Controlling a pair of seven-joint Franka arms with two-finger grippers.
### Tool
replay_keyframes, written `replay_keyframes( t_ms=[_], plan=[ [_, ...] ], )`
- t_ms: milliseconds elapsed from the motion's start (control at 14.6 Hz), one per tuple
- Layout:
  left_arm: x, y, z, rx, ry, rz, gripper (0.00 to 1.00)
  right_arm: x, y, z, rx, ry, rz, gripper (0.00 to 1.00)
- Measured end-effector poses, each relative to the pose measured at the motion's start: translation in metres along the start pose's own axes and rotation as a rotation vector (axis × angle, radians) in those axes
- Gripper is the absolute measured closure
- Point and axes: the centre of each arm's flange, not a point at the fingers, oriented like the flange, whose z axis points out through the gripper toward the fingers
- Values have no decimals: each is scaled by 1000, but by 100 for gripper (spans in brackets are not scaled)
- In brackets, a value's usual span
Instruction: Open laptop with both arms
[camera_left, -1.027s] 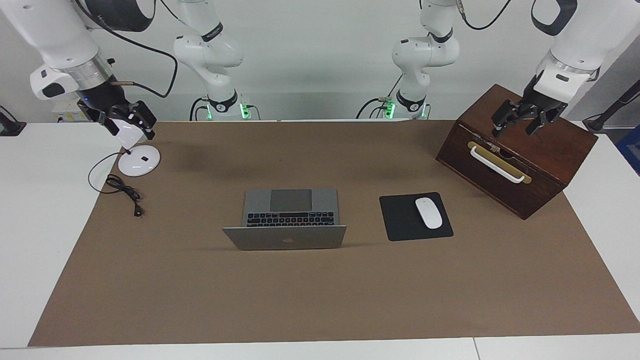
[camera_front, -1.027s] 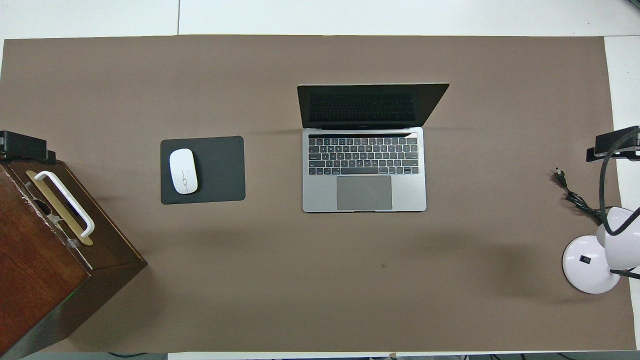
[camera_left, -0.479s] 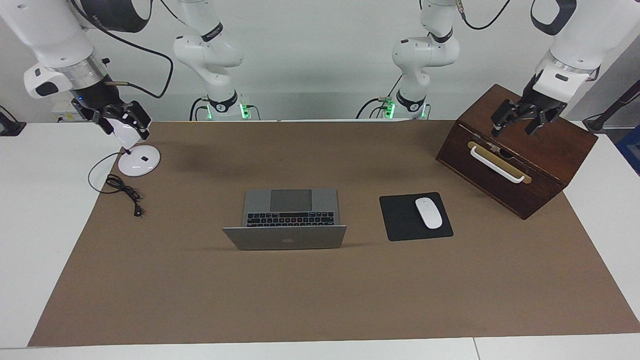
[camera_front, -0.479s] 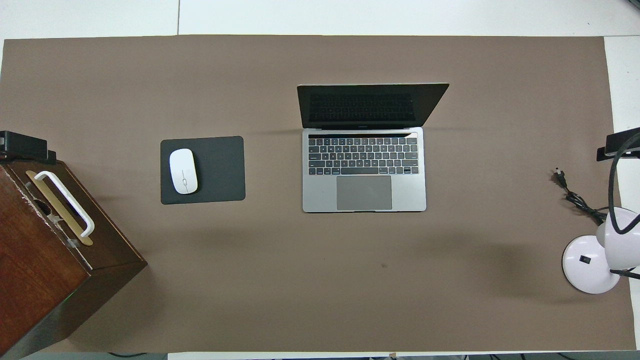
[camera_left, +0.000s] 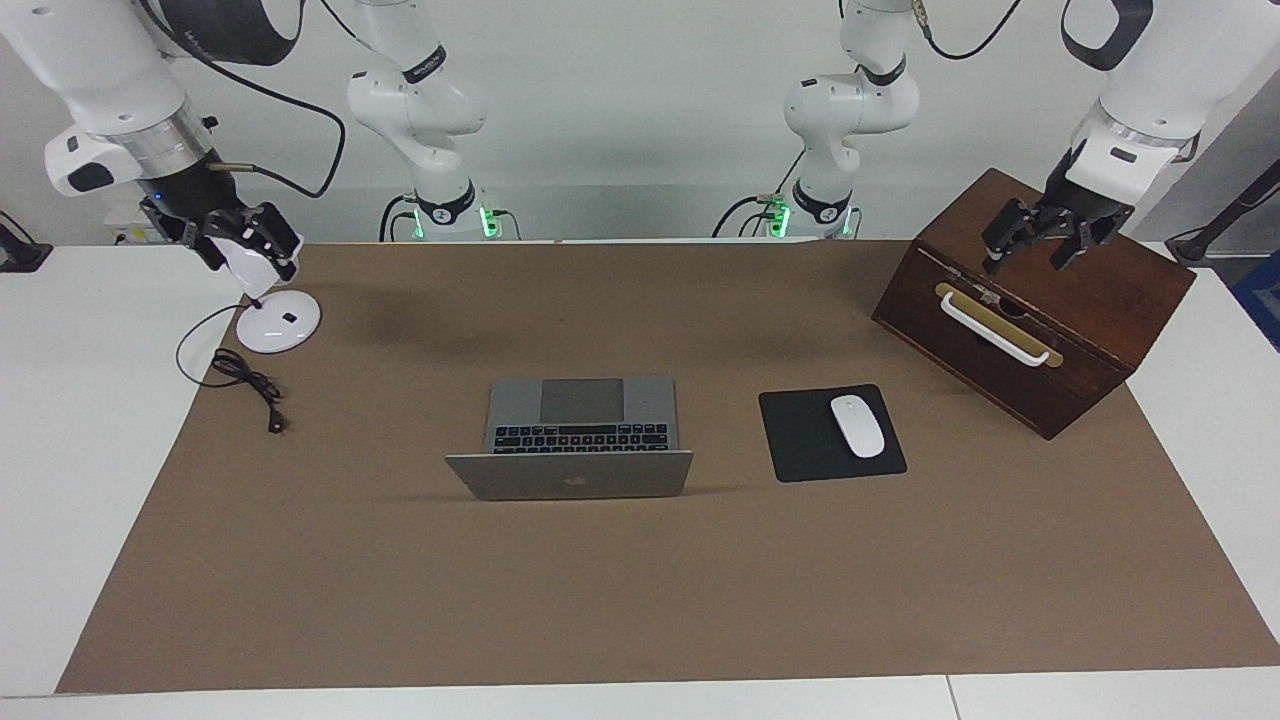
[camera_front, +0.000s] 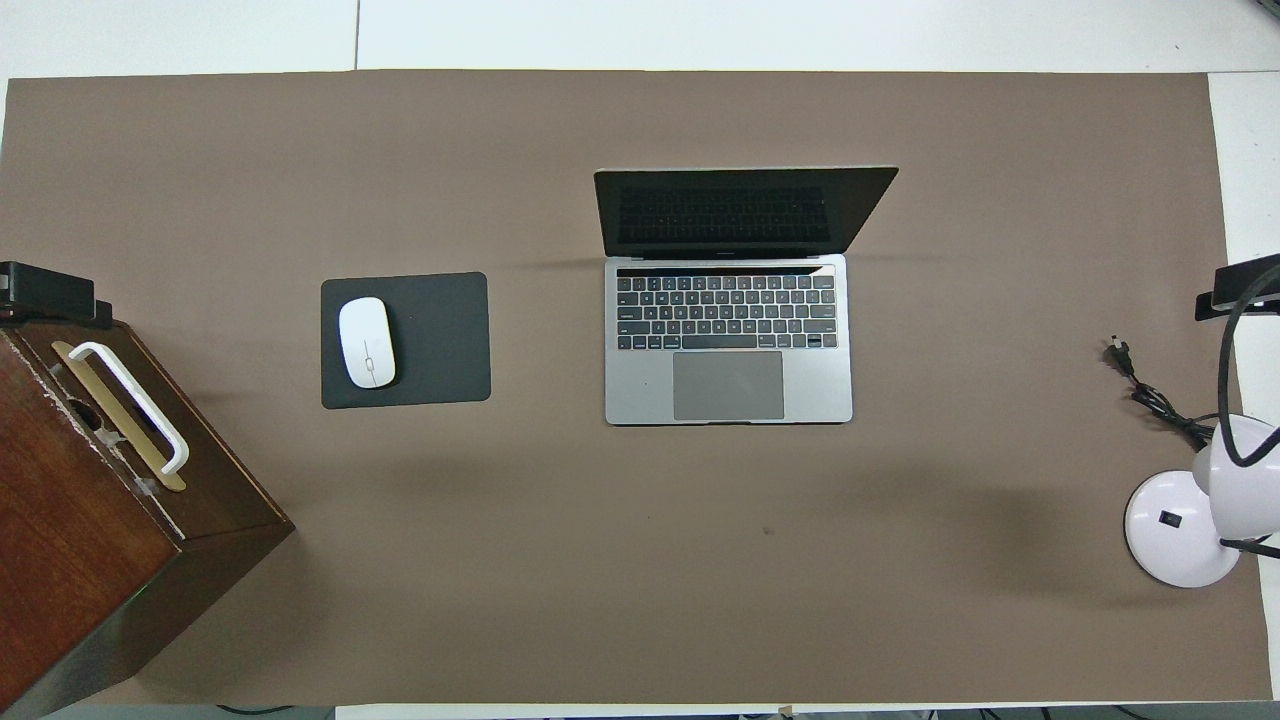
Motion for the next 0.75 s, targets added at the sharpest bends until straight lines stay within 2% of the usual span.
replay_keyframes(
  t_ms=[753],
  plan=[
    [0, -1, 0, 0, 0, -1, 0, 0, 2, 1, 0, -2, 4, 0]
  ],
)
